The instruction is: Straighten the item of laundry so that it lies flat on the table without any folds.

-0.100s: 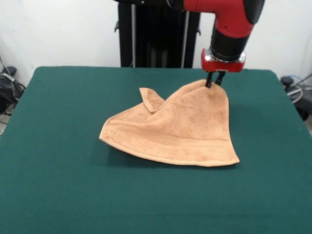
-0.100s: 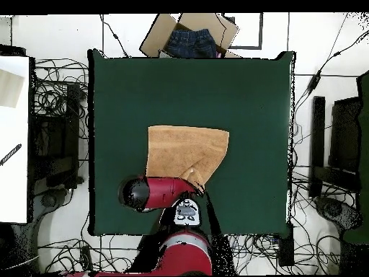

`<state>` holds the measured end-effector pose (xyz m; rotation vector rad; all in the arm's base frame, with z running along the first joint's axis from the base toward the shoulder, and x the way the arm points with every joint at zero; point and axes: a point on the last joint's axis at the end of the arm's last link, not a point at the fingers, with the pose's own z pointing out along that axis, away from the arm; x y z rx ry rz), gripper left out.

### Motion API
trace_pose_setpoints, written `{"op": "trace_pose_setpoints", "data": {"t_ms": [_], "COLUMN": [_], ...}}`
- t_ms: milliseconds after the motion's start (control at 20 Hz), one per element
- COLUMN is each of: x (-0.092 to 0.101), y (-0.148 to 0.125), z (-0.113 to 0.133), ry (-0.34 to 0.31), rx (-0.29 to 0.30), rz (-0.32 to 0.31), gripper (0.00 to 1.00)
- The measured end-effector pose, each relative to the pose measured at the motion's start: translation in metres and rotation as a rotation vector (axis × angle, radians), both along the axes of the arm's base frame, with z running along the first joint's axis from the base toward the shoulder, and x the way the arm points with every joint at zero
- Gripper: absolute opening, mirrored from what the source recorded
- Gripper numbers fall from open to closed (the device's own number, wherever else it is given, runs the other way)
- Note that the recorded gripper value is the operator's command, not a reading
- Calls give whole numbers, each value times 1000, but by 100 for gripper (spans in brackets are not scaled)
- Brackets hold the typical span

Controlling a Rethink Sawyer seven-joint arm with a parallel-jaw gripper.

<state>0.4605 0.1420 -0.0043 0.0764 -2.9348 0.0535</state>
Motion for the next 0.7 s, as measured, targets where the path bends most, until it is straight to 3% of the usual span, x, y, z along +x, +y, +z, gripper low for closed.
{"op": "trace_pose_setpoints", "data": {"t_ms": [700], "x": [2], "y": [5], "z": [-1], "ry": [-32], "rx": [-22], "rz": [-25], "gripper": [100]}}
